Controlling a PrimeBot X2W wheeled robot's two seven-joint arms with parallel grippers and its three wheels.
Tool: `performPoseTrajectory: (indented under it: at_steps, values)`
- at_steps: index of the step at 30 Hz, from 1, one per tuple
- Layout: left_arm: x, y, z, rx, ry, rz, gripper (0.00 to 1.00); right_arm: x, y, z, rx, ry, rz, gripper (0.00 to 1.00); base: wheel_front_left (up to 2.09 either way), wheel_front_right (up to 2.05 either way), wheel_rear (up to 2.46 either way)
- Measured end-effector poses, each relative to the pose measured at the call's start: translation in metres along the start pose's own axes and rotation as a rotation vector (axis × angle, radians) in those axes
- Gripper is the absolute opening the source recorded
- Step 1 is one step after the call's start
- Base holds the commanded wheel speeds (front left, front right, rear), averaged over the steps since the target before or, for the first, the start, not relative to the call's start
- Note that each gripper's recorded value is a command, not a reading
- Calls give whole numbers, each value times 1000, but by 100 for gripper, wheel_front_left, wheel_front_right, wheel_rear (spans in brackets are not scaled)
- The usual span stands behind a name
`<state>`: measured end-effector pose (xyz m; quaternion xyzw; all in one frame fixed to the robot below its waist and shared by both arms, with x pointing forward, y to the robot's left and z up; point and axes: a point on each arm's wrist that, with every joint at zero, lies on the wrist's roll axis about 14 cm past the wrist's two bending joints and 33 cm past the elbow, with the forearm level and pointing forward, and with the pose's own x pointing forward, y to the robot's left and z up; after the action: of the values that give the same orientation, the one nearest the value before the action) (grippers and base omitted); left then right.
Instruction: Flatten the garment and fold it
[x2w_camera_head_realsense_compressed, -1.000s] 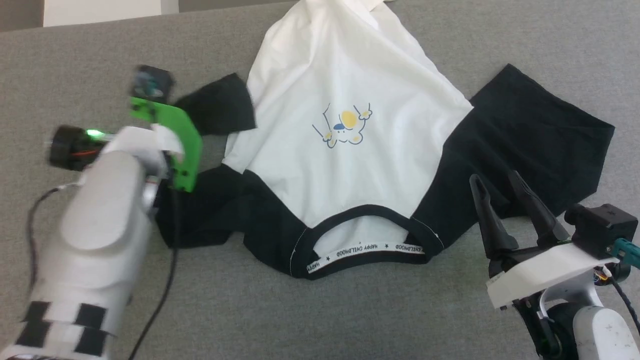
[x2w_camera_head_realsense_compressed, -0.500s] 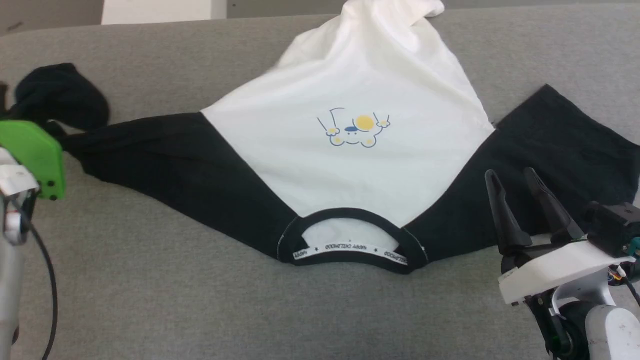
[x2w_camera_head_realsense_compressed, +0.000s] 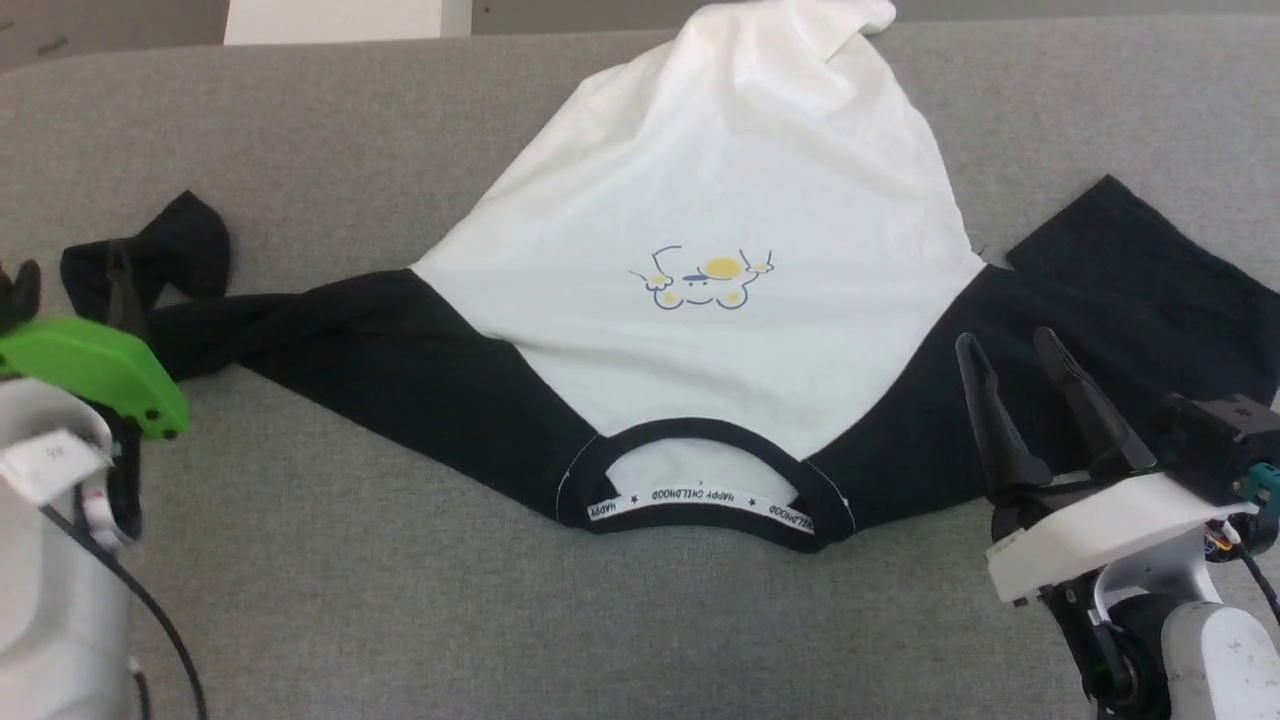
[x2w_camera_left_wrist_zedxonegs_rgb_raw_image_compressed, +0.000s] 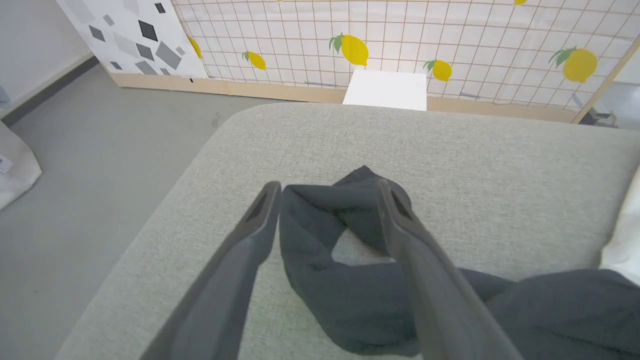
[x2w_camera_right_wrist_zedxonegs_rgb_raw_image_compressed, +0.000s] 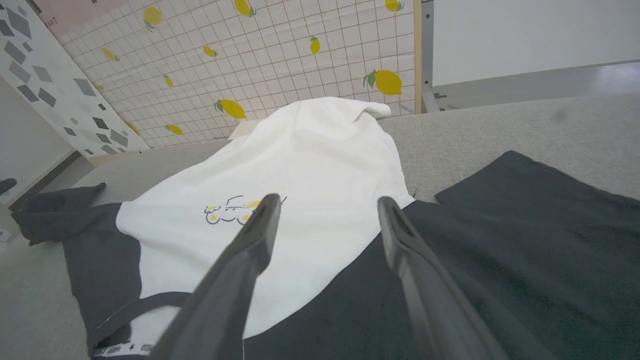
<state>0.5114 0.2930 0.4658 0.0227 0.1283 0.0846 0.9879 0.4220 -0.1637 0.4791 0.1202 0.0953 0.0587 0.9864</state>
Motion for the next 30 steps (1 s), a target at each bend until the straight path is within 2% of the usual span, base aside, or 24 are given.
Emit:
performPoseTrajectory:
  at_steps: [3, 6, 12, 16, 23, 30]
  values:
    - [-16, -13, 6, -90, -60, -11, 100, -6, 0, 5, -1, -12, -3, 100, 0, 0, 0]
    - [-39, -33, 5, -135, -82, -41, 100, -13, 1, 7, 1, -19, -4, 100, 0, 0, 0]
    - [-79, -92, -27, -259, 55, -174, 100, -16, 8, 11, 2, -29, 17, 100, 0, 0, 0]
    - [-86, -112, -54, -261, 190, -212, 100, -14, 11, 9, 3, -19, 25, 100, 0, 0, 0]
    - [-87, -125, -91, -250, 373, -207, 100, -16, 0, 4, 11, -7, -6, 100, 0, 0, 0]
    - [-69, -124, -97, -228, 421, -181, 100, -17, -11, -3, 18, 9, -40, 100, 0, 0, 0]
